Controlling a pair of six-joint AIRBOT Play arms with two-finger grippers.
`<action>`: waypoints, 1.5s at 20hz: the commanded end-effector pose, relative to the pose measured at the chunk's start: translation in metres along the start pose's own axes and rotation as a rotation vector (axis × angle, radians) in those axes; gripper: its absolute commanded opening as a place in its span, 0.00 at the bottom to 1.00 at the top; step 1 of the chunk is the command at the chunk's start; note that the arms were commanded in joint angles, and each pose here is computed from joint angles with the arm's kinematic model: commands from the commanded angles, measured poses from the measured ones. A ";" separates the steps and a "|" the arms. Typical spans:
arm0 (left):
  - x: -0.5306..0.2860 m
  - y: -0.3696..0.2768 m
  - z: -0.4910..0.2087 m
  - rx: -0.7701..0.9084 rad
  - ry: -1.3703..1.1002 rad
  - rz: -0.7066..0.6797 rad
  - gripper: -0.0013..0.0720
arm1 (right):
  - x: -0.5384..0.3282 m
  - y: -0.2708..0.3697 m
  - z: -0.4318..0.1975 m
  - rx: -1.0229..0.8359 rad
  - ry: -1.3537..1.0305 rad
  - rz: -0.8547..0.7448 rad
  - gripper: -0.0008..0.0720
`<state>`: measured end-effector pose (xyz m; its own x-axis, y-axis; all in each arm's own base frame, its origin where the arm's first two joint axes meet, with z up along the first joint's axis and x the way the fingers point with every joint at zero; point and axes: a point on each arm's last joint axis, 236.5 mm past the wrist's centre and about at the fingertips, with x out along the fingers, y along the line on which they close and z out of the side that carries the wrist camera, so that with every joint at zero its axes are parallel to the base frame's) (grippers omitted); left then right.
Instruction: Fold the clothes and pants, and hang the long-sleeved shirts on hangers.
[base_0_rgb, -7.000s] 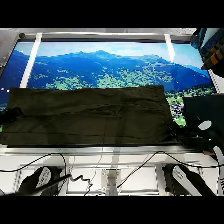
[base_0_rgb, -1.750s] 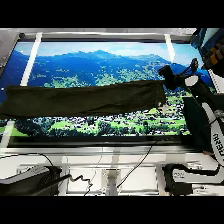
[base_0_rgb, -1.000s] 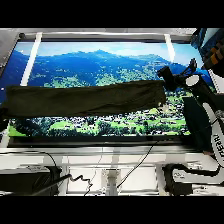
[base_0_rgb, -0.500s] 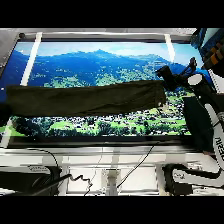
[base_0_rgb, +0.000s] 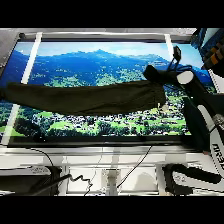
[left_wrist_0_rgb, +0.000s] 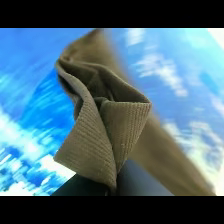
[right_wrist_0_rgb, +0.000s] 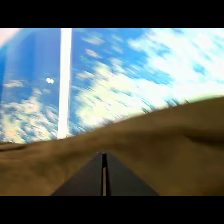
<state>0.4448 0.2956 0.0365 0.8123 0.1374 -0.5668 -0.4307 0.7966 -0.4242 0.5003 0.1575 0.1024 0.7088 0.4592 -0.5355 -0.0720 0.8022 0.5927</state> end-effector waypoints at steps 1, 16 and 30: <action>-0.049 -0.068 0.037 0.226 -0.050 -0.104 0.04 | 0.018 0.072 0.005 -0.146 -0.046 0.099 0.05; -0.198 -0.283 -0.025 0.454 0.056 -0.559 0.04 | 0.142 0.334 -0.307 -0.351 0.370 0.532 0.04; -0.171 -0.322 -0.075 0.423 0.227 -0.666 0.04 | 0.178 0.296 -0.243 -0.301 0.240 0.461 0.05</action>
<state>0.4082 -0.0068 0.2319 0.7737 -0.4756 -0.4185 0.3145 0.8618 -0.3981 0.3995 0.5991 0.0405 0.3500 0.8556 -0.3813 -0.5884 0.5176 0.6212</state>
